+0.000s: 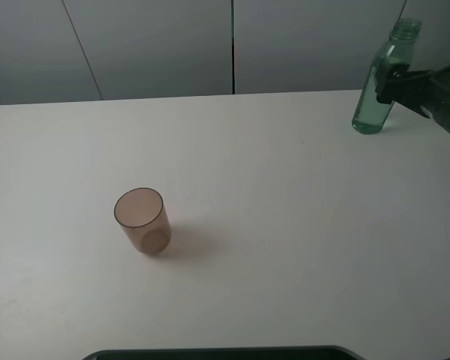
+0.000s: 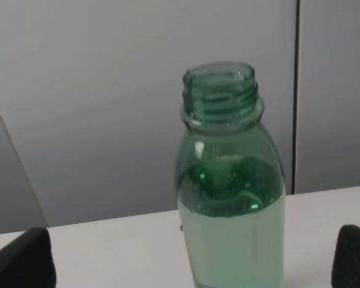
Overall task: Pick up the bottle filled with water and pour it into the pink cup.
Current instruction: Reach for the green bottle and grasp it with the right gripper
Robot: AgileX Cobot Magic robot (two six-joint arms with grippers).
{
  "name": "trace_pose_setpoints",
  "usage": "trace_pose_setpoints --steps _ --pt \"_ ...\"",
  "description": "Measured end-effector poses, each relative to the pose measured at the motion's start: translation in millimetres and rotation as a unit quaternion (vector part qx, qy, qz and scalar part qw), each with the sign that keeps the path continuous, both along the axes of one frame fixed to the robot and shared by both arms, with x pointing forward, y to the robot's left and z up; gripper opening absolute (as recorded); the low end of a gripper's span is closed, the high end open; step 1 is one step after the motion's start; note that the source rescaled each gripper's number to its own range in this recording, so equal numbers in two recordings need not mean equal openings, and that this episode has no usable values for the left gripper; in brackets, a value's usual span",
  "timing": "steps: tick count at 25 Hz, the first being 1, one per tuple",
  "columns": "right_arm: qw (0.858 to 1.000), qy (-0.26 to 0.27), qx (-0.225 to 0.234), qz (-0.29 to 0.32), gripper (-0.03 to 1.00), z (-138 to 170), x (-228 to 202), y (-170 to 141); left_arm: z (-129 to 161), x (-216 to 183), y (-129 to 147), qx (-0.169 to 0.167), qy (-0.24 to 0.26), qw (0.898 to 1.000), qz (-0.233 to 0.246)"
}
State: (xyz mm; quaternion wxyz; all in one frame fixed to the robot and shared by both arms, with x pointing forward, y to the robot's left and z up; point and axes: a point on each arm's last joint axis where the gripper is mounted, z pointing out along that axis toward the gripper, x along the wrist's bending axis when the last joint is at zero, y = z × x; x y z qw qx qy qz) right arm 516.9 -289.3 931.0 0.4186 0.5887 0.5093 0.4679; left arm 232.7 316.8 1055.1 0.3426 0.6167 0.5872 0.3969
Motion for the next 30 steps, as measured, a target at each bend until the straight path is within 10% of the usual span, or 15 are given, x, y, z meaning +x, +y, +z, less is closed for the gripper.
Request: trace_pose_setpoints --steps 30 --pt "0.999 0.035 0.005 -0.029 1.0 -58 117 -16 0 0 0 0.0 0.0 1.0 0.0"
